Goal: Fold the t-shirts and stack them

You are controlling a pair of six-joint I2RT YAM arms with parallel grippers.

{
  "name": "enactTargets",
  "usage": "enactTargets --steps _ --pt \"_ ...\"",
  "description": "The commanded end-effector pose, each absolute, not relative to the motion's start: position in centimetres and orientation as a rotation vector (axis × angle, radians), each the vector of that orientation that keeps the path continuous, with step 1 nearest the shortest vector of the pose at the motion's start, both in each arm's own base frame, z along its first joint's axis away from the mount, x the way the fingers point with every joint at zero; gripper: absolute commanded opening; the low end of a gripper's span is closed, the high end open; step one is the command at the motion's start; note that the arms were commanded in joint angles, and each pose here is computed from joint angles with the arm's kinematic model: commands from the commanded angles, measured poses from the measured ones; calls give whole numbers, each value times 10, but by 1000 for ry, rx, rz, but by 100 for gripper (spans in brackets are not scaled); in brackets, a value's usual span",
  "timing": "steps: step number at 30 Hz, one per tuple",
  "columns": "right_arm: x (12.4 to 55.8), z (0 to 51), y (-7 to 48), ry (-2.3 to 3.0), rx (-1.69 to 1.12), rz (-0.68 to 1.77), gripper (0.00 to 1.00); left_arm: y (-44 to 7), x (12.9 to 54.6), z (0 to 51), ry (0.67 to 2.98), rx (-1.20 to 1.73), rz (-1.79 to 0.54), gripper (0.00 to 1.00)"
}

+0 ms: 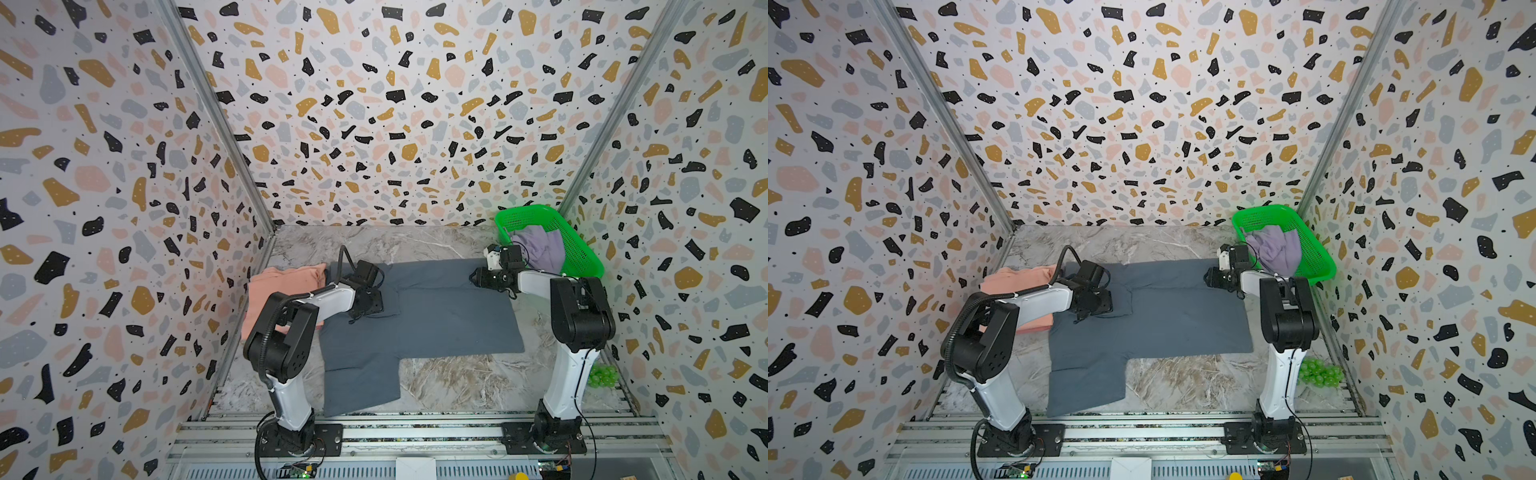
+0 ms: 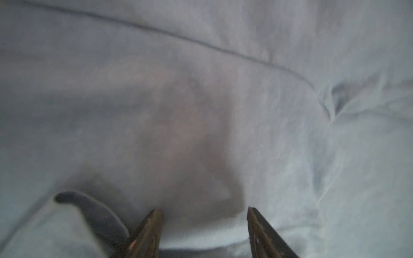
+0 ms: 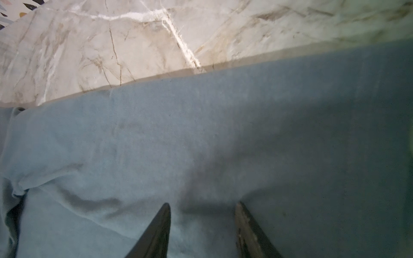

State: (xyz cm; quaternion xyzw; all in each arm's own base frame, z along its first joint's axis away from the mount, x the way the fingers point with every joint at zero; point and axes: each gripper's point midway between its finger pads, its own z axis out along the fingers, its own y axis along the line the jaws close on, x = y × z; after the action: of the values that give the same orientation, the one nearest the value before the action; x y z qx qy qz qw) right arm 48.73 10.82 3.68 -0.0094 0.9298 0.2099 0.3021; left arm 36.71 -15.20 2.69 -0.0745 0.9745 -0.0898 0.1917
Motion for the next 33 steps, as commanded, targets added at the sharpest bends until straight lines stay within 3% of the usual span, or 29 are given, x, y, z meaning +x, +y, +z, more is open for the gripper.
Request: enactTargets --steps 1,9,13,18,23,33 --pt "476 26 95 2538 36 494 48 -141 339 24 2772 -259 -240 63" --pt "481 28 90 2537 60 465 48 -127 312 61 2726 -314 -260 63" --pt "484 41 99 2502 24 522 49 -135 353 91 2590 -281 -272 68" --pt "485 51 100 2479 14 524 50 -140 411 68 2624 -232 -236 71" --pt "488 30 97 2533 68 502 50 -137 448 39 2628 -279 -245 71" --pt "550 -7 88 2579 158 444 50 -134 540 13 2601 -274 -300 70"
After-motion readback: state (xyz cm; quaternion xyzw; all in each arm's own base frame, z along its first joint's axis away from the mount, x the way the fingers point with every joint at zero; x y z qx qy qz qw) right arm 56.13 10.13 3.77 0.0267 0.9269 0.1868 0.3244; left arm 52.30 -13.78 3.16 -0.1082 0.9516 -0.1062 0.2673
